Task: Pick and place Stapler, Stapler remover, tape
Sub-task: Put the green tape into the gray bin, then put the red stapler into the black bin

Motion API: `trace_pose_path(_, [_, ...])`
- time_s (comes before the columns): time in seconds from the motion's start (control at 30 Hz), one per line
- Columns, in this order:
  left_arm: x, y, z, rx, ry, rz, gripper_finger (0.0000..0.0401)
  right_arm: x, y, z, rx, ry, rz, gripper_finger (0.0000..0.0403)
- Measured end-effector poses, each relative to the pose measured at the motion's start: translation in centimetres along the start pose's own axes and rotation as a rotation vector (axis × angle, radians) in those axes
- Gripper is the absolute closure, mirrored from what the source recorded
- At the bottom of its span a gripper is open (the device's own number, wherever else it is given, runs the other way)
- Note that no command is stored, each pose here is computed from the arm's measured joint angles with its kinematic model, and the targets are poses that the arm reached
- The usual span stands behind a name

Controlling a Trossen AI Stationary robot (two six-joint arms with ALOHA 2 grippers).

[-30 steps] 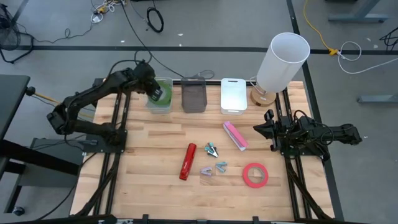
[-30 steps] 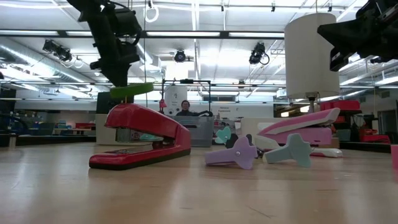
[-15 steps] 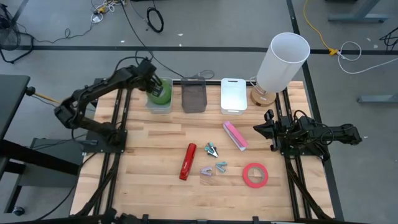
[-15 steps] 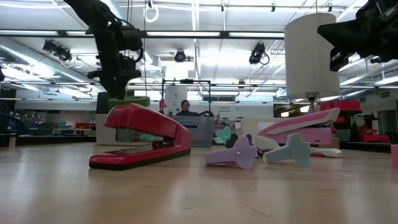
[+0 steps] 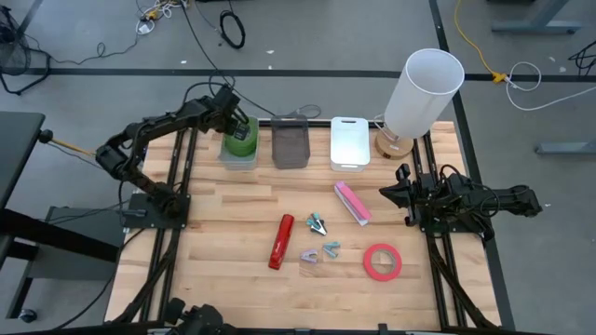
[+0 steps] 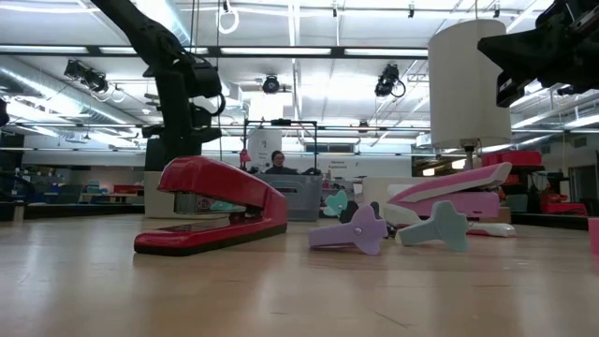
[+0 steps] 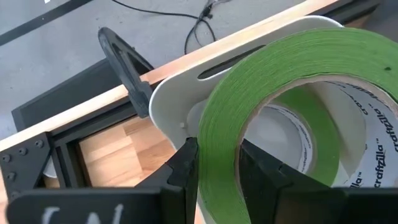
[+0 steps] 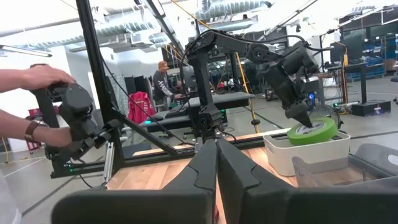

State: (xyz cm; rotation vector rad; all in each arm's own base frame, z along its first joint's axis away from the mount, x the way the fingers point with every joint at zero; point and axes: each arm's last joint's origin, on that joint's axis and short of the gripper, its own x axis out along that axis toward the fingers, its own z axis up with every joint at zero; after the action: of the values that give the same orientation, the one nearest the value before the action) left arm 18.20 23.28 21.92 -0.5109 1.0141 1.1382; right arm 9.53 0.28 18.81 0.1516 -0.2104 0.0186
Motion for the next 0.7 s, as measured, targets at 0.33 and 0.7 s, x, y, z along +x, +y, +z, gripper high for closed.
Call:
trace_pose_path(0.33, [0.36,-0.08,-0.05,0.005,0.011,0.012,0.0295,0.00,0.00,-0.01,0.000,0.000,0.000,0.0386])
trace_pose_path(0.7, [0.35,-0.06,-0.04,0.005,0.008,0.018,0.0173,0.00,0.00,-0.01,0.000,0.000,0.000,0.0386])
